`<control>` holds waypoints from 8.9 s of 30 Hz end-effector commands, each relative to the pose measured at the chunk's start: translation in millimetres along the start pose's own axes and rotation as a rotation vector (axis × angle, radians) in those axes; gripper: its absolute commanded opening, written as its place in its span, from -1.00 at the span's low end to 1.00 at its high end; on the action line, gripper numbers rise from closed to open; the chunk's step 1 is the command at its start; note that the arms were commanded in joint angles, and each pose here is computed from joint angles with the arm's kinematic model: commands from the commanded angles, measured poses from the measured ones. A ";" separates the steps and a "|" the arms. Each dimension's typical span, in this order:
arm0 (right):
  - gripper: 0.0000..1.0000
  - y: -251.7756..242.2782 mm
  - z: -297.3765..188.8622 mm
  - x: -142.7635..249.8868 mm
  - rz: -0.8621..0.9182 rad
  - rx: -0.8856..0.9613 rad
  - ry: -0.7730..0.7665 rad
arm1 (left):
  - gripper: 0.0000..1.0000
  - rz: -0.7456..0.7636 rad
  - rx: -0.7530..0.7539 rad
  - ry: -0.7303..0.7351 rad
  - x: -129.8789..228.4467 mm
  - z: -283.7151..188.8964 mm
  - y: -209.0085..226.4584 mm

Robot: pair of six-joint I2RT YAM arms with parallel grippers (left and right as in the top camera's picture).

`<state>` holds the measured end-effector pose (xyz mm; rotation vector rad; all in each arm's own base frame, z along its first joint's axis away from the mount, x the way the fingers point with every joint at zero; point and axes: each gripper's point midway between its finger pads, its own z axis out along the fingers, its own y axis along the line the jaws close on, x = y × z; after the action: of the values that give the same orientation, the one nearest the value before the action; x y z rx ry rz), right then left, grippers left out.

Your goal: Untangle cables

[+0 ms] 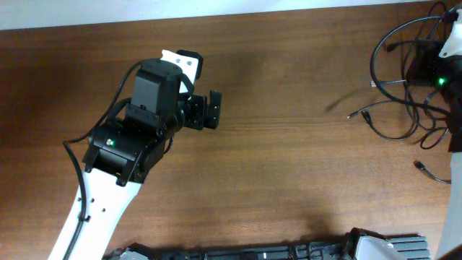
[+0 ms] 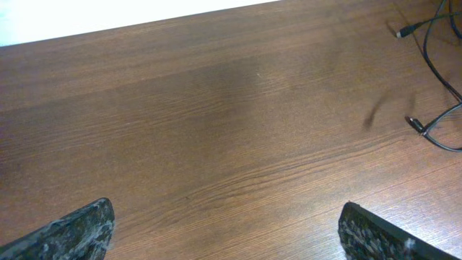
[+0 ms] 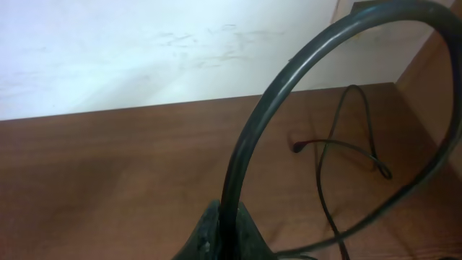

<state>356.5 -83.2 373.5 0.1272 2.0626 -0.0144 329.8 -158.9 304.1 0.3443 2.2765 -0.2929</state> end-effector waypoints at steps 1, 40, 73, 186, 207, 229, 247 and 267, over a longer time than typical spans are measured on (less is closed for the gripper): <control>-0.92 -2.5 -7.4 -7.0 0.005 0.016 -0.024 | 0.98 0.016 -0.009 -0.016 -4.8 -3.5 1.1; -0.92 -5.0 4.9 -2.0 0.012 0.013 0.003 | 0.98 0.016 -0.009 -0.016 -4.8 -3.5 1.1; -0.92 -45.9 87.6 -26.6 -0.005 0.128 -0.083 | 0.99 0.016 -0.009 -0.016 -4.8 -3.5 1.1; 1.00 159.1 -14.4 151.7 -0.245 -0.428 -0.066 | 0.98 0.016 -0.009 -0.015 -4.5 -3.1 1.2; 1.00 139.7 -14.6 233.0 -0.224 -0.415 -0.512 | 0.99 0.016 -0.009 -0.015 -4.4 -3.1 1.2; 1.00 73.4 0.3 251.2 -0.025 -0.130 -0.412 | 0.98 0.016 -0.009 -0.012 -3.8 -3.1 1.3; 1.00 74.1 0.3 251.4 -0.027 -0.134 -0.411 | 0.98 0.016 -0.009 -0.012 -3.7 -3.1 1.3; 1.00 74.1 0.3 251.4 -0.027 -0.134 -0.411 | 0.99 0.047 -0.088 0.006 7.3 -2.4 16.4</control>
<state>245.8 16.5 157.4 -0.0122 1.6488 0.0923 331.5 -152.2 302.6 0.3250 2.2818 -0.2461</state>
